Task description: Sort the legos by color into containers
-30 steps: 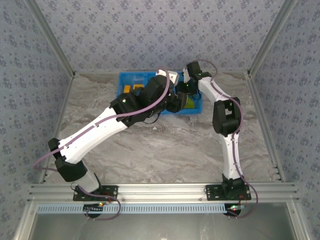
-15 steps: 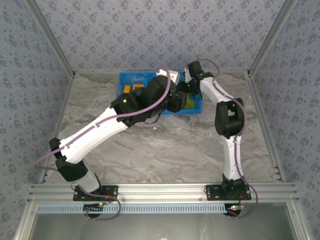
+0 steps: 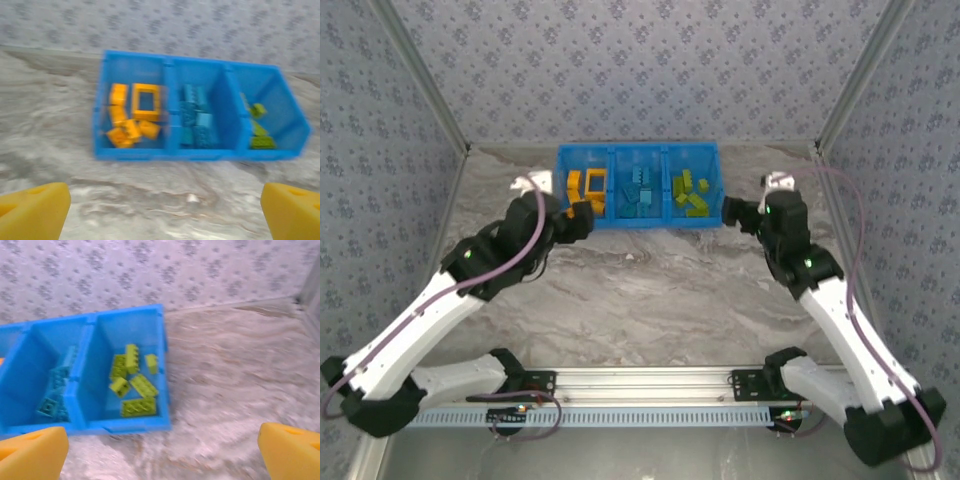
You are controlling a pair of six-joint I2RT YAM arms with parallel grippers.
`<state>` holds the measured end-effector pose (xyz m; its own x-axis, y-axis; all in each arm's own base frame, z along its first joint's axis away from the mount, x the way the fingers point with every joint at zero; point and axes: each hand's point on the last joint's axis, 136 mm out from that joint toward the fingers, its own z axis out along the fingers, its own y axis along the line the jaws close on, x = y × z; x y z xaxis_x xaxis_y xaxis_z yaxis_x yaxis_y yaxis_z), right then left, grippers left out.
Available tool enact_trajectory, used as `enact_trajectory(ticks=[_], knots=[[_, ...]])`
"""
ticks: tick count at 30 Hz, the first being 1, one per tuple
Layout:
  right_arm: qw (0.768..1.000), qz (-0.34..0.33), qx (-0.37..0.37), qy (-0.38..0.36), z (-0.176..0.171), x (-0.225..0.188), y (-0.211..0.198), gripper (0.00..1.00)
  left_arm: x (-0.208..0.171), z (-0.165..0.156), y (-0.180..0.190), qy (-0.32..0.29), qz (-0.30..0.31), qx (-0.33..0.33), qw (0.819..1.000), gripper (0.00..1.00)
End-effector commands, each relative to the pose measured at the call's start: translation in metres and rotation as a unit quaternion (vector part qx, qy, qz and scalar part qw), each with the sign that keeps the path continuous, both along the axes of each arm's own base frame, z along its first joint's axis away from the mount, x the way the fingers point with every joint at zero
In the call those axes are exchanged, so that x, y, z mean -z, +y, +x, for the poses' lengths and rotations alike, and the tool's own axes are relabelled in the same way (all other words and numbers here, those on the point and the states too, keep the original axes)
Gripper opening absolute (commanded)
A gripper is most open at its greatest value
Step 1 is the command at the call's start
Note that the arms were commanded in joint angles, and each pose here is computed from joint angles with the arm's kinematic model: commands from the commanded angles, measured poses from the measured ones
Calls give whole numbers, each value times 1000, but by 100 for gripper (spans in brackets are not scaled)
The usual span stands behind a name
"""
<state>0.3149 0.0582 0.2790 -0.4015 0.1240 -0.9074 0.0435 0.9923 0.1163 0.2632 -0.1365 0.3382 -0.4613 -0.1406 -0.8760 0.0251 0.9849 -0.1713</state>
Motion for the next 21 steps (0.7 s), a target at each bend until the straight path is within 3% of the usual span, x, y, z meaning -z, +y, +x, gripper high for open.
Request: enact_trajectory(ticks=[1, 3, 5, 8, 10, 14, 21], knots=[[991, -43, 127, -2, -28, 19, -52, 100, 8, -1, 71, -58, 87, -170, 980, 98], [987, -67, 144, 4, -37, 27, -64, 100, 23, -4, 93, -72, 140, -226, 961, 98], [987, -107, 118, -6, -33, 37, -64, 100, 44, 0, 101, -60, 199, -234, 950, 98], [983, -150, 106, -28, -26, 56, -67, 100, 94, 23, 94, -14, 273, -159, 949, 98], [981, -151, 115, -32, -23, 73, -73, 100, 121, 35, 101, 7, 247, -142, 959, 98], [986, -106, 126, -38, -12, 100, -82, 100, 157, 48, 127, -10, 221, -167, 961, 98], [988, -105, 113, -10, 21, 141, -86, 100, 198, 82, 159, -5, 183, -206, 961, 98]])
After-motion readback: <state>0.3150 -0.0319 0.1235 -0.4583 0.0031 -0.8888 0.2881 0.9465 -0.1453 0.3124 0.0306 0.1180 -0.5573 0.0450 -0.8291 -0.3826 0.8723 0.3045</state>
